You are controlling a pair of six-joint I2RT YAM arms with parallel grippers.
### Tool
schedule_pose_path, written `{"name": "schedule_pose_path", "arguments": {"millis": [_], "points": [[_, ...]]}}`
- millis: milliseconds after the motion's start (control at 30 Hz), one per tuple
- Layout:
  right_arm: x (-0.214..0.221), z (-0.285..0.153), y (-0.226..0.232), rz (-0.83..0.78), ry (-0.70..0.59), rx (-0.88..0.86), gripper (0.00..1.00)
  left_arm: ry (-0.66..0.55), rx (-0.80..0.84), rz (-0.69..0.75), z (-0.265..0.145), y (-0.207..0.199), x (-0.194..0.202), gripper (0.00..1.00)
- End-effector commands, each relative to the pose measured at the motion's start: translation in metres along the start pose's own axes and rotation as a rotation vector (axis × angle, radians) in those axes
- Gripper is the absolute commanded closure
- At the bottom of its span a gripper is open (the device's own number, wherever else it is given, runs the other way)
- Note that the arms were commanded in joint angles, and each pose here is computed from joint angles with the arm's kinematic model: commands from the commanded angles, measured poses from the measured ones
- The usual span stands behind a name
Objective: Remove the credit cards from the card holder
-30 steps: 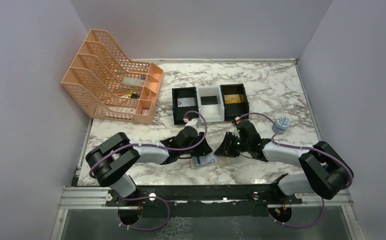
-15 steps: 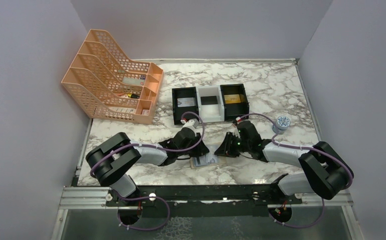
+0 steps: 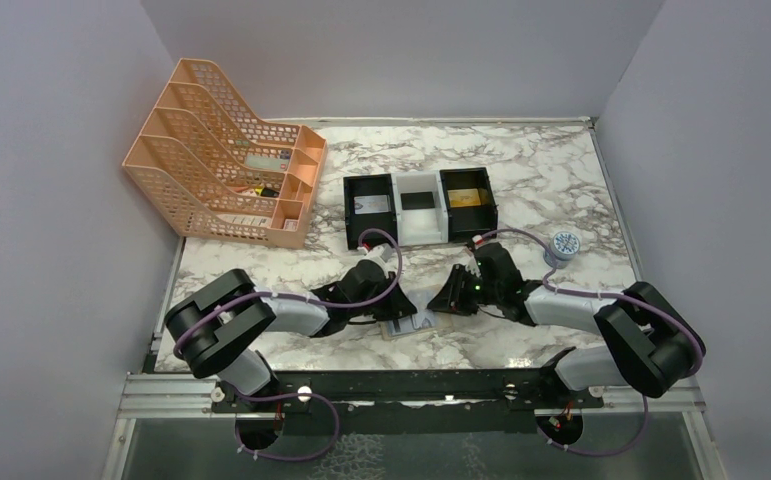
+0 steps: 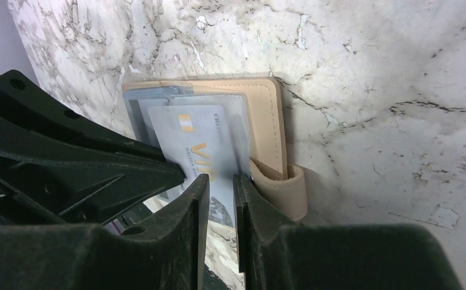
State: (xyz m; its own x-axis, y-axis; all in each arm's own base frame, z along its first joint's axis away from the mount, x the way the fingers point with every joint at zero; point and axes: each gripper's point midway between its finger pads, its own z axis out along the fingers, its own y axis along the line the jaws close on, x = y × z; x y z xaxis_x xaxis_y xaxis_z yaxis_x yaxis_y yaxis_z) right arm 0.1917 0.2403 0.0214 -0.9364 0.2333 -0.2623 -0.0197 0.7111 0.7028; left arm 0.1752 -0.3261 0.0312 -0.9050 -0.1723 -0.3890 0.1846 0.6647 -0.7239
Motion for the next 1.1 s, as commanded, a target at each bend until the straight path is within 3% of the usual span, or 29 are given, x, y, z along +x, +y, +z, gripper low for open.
{"name": "schedule_pose_path", "arguments": {"millis": [0,200,500,900,1067], "points": [[0.015,0.001,-0.032,0.040,0.031,0.108,0.77,0.038,0.042,-0.012,-0.006,-0.008,0.010,0.90],[0.011,-0.003,-0.036,0.022,0.010,0.145,0.77,0.025,0.017,-0.033,-0.006,-0.001,0.010,1.00],[0.000,-0.010,-0.022,-0.053,-0.017,0.113,0.77,-0.001,-0.024,-0.083,-0.011,0.014,0.008,1.00],[-0.009,-0.030,0.051,-0.300,-0.038,-0.230,0.76,0.009,-0.016,-0.071,-0.011,0.013,0.008,1.00],[-0.001,-0.020,0.050,-0.286,0.036,-0.244,0.80,0.014,-0.015,-0.070,-0.010,0.013,0.009,1.00]]}}
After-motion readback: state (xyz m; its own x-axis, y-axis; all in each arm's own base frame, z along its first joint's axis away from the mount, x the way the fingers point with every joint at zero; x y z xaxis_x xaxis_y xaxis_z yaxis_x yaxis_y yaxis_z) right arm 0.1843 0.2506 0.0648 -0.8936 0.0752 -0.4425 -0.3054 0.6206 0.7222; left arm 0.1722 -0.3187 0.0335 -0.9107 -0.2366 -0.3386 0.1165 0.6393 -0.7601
